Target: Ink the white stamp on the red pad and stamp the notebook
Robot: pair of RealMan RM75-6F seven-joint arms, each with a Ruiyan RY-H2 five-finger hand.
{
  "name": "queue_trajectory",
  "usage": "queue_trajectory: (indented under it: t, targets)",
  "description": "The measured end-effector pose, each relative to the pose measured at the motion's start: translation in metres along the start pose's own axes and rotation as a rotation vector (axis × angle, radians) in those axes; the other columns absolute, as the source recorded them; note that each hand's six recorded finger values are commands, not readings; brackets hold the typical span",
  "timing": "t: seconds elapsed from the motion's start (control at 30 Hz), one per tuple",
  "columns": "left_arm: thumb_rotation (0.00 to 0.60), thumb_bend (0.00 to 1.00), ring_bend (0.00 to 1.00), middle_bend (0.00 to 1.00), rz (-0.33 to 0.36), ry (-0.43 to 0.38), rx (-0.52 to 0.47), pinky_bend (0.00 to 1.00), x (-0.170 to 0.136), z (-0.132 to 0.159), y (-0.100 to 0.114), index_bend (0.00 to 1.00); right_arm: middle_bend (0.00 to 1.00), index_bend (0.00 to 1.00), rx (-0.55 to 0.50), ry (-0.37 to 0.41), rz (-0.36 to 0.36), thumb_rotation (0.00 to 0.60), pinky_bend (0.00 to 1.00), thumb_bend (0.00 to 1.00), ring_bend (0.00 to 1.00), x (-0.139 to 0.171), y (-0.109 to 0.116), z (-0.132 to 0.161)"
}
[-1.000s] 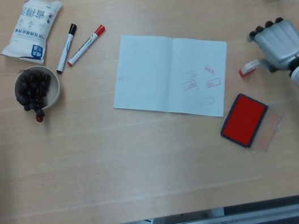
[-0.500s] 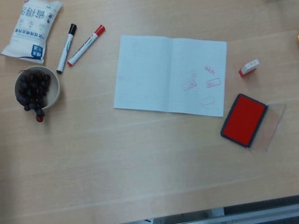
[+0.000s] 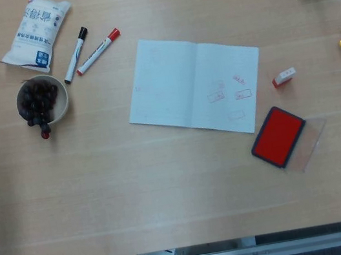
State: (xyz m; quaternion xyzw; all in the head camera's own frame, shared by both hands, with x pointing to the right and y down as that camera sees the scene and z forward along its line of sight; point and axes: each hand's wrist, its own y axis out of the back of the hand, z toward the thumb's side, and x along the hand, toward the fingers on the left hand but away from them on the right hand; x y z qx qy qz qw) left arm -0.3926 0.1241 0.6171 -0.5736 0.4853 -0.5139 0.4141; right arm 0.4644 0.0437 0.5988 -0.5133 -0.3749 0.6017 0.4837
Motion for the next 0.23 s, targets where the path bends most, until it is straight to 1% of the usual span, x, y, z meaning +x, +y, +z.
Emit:
queue_trajectory:
  t: [0.1, 0.23]
  targets:
    - [0.600, 0.12, 0.20, 0.12, 0.002, -0.004, 0.004, 0.12, -0.0024, 0.0011, 0.0019, 0.00, 0.45, 0.50, -0.002, -0.008, -0.002, 0.600, 0.30, 0.37, 0.35, 0.0074, -0.0004, -0.0037]
    - [0.600, 0.12, 0.20, 0.12, -0.007, -0.005, 0.009, 0.12, -0.0029, 0.0008, 0.0020, 0.00, 0.45, 0.50, -0.007, -0.006, -0.001, 0.600, 0.30, 0.37, 0.35, 0.0081, -0.0012, -0.0031]
